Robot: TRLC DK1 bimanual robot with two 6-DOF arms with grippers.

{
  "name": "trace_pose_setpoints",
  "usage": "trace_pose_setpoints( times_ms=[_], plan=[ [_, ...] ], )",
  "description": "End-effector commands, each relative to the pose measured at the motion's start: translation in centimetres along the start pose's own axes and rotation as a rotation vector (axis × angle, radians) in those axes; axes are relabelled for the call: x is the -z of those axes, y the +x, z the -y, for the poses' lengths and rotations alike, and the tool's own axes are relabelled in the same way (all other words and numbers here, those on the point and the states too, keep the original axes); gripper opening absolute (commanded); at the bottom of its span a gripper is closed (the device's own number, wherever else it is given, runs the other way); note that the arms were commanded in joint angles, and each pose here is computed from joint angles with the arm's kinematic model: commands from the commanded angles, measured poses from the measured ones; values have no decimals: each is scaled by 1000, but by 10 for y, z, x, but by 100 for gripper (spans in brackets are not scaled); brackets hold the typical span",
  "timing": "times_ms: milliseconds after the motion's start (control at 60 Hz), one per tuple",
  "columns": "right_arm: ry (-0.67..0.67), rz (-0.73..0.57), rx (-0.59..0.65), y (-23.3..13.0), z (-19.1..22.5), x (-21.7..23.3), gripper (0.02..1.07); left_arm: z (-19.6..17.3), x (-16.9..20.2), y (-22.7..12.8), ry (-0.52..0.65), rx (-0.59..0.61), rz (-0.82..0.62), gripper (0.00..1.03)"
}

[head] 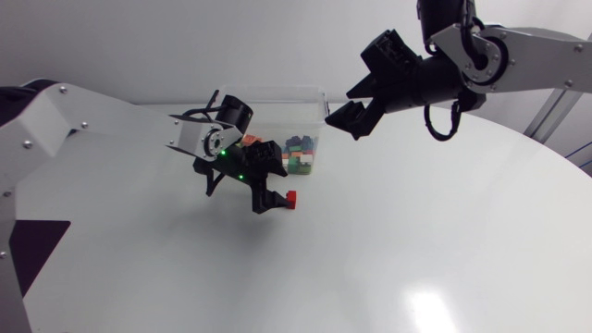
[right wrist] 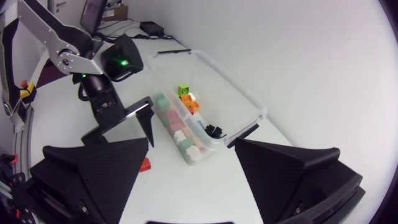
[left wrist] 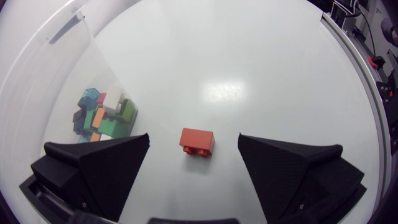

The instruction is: Place the duplo bricks in the container

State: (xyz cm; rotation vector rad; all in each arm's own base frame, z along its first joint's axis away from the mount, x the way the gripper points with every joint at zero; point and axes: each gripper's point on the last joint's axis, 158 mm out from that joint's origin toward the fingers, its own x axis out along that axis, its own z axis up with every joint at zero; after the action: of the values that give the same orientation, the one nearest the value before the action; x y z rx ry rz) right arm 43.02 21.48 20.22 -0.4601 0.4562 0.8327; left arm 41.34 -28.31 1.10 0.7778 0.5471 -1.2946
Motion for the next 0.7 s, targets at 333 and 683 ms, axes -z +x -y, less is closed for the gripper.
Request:
trace_pose_setpoints(
  times_ms=[333, 683],
  plan=[
    [11, 29, 59, -45, -12, 27, 102, 21, 17, 32, 63, 190, -44, 85],
    [65, 31, 221, -80, 0, 57, 102, 29, 17, 49, 54, 265, -66, 33]
  ],
)
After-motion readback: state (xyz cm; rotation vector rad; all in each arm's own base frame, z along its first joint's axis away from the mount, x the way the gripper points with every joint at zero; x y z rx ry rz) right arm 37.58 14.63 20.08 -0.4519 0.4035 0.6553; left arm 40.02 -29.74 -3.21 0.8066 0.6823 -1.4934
